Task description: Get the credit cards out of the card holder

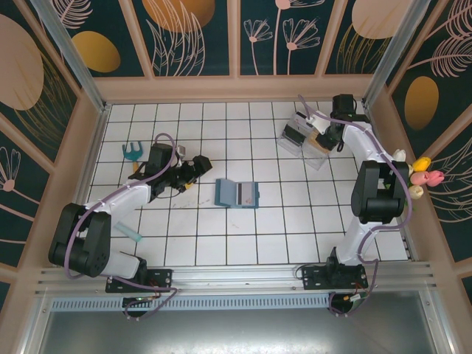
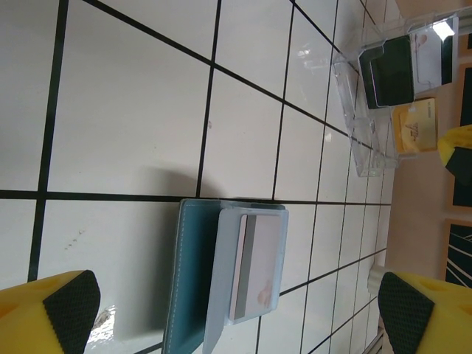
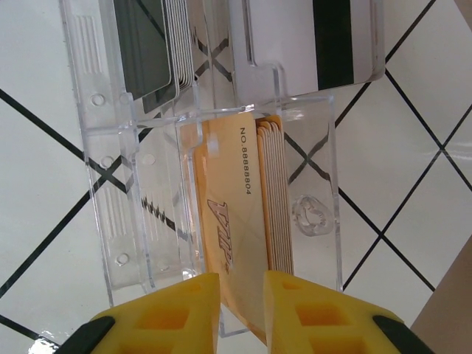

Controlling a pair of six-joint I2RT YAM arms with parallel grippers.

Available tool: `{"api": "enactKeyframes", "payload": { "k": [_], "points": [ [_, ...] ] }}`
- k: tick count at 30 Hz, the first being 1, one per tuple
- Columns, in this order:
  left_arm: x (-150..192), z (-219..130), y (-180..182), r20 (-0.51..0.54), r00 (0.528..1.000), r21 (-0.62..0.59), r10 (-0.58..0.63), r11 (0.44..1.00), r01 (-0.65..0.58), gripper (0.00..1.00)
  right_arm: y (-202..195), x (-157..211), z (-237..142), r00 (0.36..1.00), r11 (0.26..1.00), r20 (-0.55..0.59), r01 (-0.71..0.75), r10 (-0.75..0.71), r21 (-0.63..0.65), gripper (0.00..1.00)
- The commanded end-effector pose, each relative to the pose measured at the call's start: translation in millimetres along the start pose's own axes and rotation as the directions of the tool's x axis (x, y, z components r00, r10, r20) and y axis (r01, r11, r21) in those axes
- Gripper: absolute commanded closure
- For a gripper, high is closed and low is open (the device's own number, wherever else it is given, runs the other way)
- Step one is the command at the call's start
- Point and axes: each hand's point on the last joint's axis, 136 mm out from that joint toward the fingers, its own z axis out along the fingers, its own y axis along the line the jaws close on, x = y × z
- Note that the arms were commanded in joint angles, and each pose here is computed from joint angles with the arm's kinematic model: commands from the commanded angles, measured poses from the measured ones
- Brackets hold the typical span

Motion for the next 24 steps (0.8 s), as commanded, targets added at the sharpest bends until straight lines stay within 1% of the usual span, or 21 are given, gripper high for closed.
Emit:
{"api": "enactKeyframes", "payload": {
  "k": [1,3,5,7,11,14,17,18,19,22,23,24],
  "points": [
    [-1,0,-1,0.001,1.0,0.019,0.01,1.0,-0.01,0.01,-11,-4,-15,1.0,0.999,0.025,-0.011,0.01,0.05,0.76],
    [-1,-1,-3,0.003,1.0,0.024,0.014,1.0,-0.014,0.02,-12,-13,-26,0.997,0.998,0.065,-0.037,0.034,0.047,0.76],
    [-1,-3,-5,0.006,1.0,0.032,0.023,0.999,-0.023,0.02,-14,-26,-42,0.989,0.996,0.127,-0.078,0.074,0.033,0.75],
    [-1,-6,-8,0.014,0.999,0.043,0.039,0.998,-0.04,0.01,-17,-39,-60,0.969,0.985,0.183,-0.169,0.164,0.016,0.76],
    [4,-11,-18,0.011,0.998,0.079,0.069,0.994,-0.07,0.03,1,-55,-85,0.903,0.933,0.235,-0.348,0.36,-0.091,0.77],
    [10,-10,-23,-0.011,0.995,0.064,0.096,0.993,-0.095,0.06,20,-68,-100,0.817,0.868,0.296,-0.477,0.495,-0.138,0.77],
    [18,-6,-36,-0.028,0.99,0.04,0.141,0.989,-0.14,0.12,32,-79,-119,0.656,0.74,0.365,-0.651,0.661,-0.17,0.75],
    [22,-4,-43,-0.036,0.987,0.039,0.156,0.987,-0.155,0.14,40,-83,-125,0.597,0.693,0.38,-0.693,0.707,-0.199,0.74],
    [26,-1,-48,-0.042,0.985,0.04,0.166,0.986,-0.164,0.17,55,-89,-130,0.562,0.667,0.385,-0.704,0.732,-0.243,0.73],
    [41,9,-65,-0.076,0.982,0.068,0.172,0.984,-0.167,0.23,94,-96,-134,0.5,0.606,0.361,-0.734,0.787,-0.306,0.66],
    [45,13,-68,-0.089,0.981,0.082,0.173,0.983,-0.165,0.26,108,-97,-133,0.49,0.586,0.333,-0.739,0.806,-0.331,0.63],
    [51,18,-71,-0.11,0.979,0.099,0.172,0.982,-0.162,0.28,123,-98,-129,0.472,0.551,0.287,-0.751,0.833,-0.364,0.59]
  ]
}}
